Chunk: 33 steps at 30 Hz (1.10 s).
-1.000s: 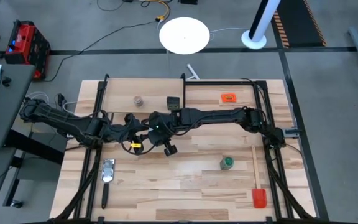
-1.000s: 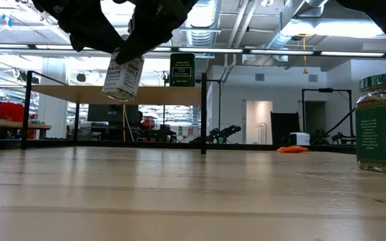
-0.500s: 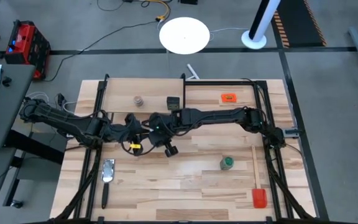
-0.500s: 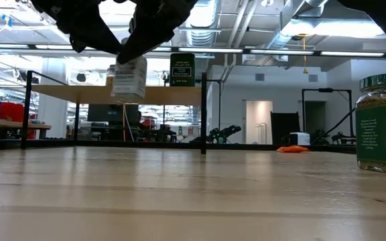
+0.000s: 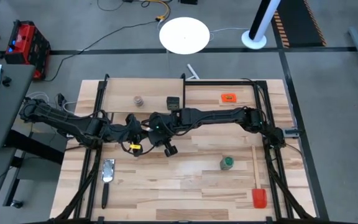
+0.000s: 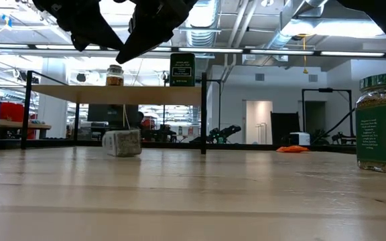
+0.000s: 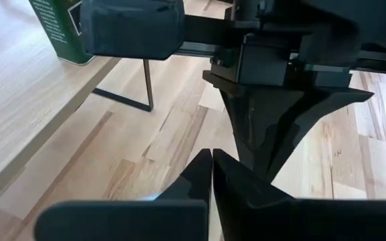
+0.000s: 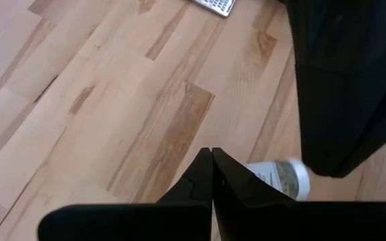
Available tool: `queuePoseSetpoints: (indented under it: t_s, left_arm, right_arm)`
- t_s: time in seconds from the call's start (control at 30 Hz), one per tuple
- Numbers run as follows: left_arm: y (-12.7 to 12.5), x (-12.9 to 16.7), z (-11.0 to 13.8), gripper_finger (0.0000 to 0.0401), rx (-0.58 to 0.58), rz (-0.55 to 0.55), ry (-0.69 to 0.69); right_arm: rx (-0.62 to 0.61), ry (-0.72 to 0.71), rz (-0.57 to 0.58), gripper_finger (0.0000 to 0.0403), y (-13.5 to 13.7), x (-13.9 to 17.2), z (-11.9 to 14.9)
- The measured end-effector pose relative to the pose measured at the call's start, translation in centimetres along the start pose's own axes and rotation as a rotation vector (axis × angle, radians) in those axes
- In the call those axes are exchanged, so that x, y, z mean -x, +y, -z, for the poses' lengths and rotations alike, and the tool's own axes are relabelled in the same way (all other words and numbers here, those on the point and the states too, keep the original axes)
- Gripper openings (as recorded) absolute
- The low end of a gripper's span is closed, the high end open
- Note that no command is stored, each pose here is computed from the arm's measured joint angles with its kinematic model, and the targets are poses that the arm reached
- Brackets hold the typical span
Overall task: Shelf spices
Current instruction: Put the white seasoning bottle on the shelf
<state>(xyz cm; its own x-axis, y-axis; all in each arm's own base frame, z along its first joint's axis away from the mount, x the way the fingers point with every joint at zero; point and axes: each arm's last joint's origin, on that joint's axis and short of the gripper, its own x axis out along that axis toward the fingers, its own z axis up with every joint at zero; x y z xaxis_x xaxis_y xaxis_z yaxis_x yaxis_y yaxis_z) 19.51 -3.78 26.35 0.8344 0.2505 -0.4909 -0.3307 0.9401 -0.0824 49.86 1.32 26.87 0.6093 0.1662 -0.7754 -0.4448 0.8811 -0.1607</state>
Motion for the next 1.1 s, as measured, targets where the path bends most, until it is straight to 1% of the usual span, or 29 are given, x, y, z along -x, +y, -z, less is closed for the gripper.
queuePoseSetpoints:
  t_s: [0.17, 0.3, 0.53, 0.7, 0.83, 0.97, 1.1]
  left_arm:
    - [0.1, 0.0, 0.5, 0.0004, 0.004, 0.003, 0.047]
    - [0.6, 0.1, 1.3, 0.0004, 0.031, -0.053, 0.125]
    - [1.8, 0.3, 3.7, 0.0004, 0.111, -0.251, 0.301]
    - [2.2, -0.5, 5.6, 0.0004, 0.114, -0.299, 0.361]
    - [2.4, -1.2, 7.2, 0.0005, 0.117, -0.343, 0.407]
    - [2.6, -2.0, 8.5, 0.0005, 0.122, -0.381, 0.410]
    - [2.5, -3.0, 9.5, 0.0005, 0.135, -0.362, 0.371]
  right_arm:
    - [-0.033, 0.091, -0.042, 0.0004, 0.3, 0.1, 0.9]
    - [-0.081, 0.168, -0.059, 0.0004, 0.1, 0.0, 1.9]
    - [-0.105, 0.256, 0.059, 0.0004, -1.3, -1.4, 3.3]
    - [-0.092, 0.315, 0.071, 0.0004, -1.5, -3.8, 4.6]
    - [-0.080, 0.377, 0.129, 0.0003, -1.8, -5.5, 5.6]
    - [-0.073, 0.360, 0.150, 0.0003, -2.2, -6.3, 5.8]
    - [-0.064, 0.332, 0.164, 0.0002, -2.4, -7.0, 5.7]
